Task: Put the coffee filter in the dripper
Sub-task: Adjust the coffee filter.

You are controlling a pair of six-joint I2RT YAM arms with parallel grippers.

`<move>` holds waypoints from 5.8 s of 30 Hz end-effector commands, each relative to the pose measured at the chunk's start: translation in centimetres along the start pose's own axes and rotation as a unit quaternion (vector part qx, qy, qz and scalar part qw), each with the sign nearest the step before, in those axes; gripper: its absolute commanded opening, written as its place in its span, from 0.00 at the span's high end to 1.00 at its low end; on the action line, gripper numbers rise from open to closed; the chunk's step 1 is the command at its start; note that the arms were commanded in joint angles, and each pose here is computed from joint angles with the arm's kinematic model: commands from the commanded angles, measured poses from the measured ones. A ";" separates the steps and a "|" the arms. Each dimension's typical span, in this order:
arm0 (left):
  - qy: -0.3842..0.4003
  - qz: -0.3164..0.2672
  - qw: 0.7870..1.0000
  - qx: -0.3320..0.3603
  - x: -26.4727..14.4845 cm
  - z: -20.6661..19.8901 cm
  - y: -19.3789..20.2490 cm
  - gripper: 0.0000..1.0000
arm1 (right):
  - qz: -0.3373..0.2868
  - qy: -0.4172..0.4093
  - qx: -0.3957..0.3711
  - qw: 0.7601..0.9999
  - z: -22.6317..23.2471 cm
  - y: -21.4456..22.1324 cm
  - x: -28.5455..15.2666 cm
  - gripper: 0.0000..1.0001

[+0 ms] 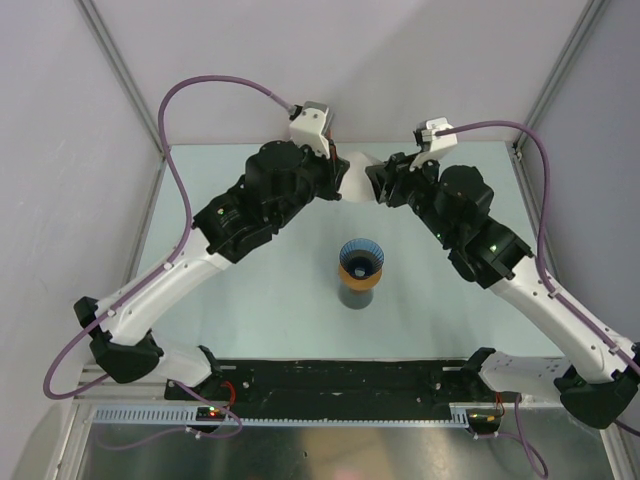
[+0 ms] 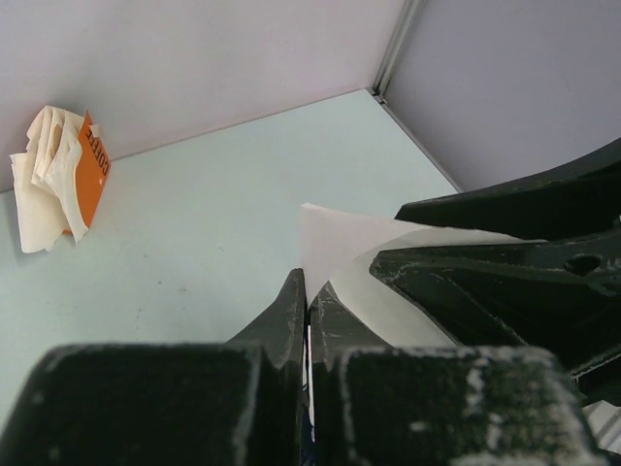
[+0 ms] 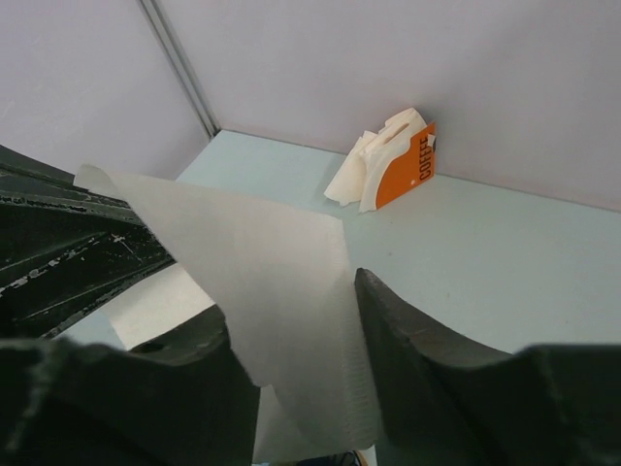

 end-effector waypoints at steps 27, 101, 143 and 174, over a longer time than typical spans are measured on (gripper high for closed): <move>0.351 -0.037 0.932 0.082 -9.3 4.0 1.3 0.05 | 0.083 -0.382 -0.032 0.920 -1.0 -1.2 -6.0 1.00; 0.472 -0.069 0.853 0.214 -9.2 0.3 2.9 1.00 | 0.163 -0.435 -0.046 0.884 -0.8 0.5 -9.2 0.63; 0.493 -0.039 0.845 0.205 -8.8 -0.5 4.3 0.68 | 0.142 -0.488 -0.106 0.855 0.2 0.7 -9.7 1.00; 0.428 -0.198 0.871 -0.140 -7.0 2.5 -7.3 1.00 | -0.017 -0.338 0.075 0.938 -3.6 -7.6 -7.1 0.13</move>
Point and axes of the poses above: each gripper's point midway between its finger pads, its own x axis out along the fingers, its own z axis along the line the jaws close on, y = z × x, the point moved 10 cm from there along -x, back along the fingers, and after that the axes turned 8 degrees about x, right-handed, at the moved point
